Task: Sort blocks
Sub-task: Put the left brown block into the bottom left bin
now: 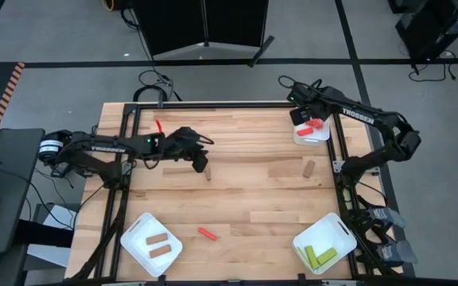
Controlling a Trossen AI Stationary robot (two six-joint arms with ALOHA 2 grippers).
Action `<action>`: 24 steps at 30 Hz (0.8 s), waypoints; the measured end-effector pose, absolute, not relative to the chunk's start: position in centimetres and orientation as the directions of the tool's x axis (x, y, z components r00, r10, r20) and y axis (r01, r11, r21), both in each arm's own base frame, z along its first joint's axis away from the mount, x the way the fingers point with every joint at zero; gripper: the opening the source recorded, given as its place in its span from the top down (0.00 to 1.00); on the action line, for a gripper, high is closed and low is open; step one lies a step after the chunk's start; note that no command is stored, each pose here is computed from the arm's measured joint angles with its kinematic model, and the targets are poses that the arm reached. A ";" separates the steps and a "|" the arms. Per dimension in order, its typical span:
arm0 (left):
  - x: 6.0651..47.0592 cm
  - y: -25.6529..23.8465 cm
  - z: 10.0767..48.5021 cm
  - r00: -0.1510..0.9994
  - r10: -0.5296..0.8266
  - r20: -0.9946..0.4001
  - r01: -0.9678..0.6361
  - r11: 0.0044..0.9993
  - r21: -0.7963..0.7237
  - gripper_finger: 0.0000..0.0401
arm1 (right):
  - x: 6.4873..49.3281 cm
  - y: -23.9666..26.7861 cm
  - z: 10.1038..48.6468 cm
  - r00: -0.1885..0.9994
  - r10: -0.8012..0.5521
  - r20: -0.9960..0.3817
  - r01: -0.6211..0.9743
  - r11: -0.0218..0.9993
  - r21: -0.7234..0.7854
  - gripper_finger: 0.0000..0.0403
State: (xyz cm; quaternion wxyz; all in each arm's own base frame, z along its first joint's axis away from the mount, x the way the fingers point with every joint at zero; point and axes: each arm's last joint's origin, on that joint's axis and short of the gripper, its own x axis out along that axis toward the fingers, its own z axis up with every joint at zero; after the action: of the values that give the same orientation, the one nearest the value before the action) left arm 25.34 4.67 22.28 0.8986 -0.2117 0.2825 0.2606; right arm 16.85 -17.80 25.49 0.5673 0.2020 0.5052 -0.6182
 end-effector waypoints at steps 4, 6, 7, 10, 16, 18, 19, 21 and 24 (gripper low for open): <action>25.4 4.7 21.9 0.634 0.342 -0.694 -0.642 0.733 -0.226 0.63 | 17.2 -16.8 27.1 -0.176 -0.575 -0.799 0.923 0.185 -0.337 0.31; 25.7 4.7 21.9 0.606 0.337 -0.721 -0.667 0.709 -0.229 0.63 | 17.5 -15.8 28.1 -0.102 -0.622 -0.777 0.929 0.219 -0.298 0.31; 25.8 4.7 21.7 0.591 0.335 -0.734 -0.681 0.694 -0.232 0.63 | 17.7 -15.2 28.7 -0.058 -0.644 -0.763 0.931 0.242 -0.275 0.31; 26.5 4.8 21.3 0.547 0.329 -0.770 -0.724 0.648 -0.238 0.63 | 18.0 -13.2 30.4 0.062 -0.690 -0.721 0.932 0.298 -0.205 0.34; 28.2 4.5 19.1 0.452 0.333 -0.828 -0.801 0.560 -0.212 0.63 | 18.6 -9.3 32.2 0.239 -0.716 -0.656 0.910 0.401 -0.107 0.39; 28.7 4.2 18.4 0.434 0.324 -0.841 -0.813 0.543 -0.210 0.63 | 18.9 -8.3 32.3 0.258 -0.728 -0.635 0.900 0.420 -0.116 0.41; 29.0 4.0 18.1 0.427 0.319 -0.846 -0.817 0.537 -0.210 0.63 | 19.0 -7.8 32.4 0.265 -0.734 -0.625 0.896 0.428 -0.122 0.42; 29.7 3.6 17.8 0.425 0.310 -0.850 -0.818 0.534 -0.215 0.63 | 19.4 -7.1 32.4 0.276 -0.743 -0.609 0.889 0.438 -0.132 0.43; 30.6 3.0 17.8 0.431 0.298 -0.852 -0.811 0.541 -0.222 0.63 | 19.8 -6.3 32.3 0.291 -0.749 -0.596 0.877 0.457 -0.146 0.44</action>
State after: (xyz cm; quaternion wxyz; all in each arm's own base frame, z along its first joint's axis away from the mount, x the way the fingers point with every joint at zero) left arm 30.64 3.00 17.78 0.7822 -0.3223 0.3983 0.3545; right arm 19.82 -6.35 32.28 0.7966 0.1049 0.3068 -0.5103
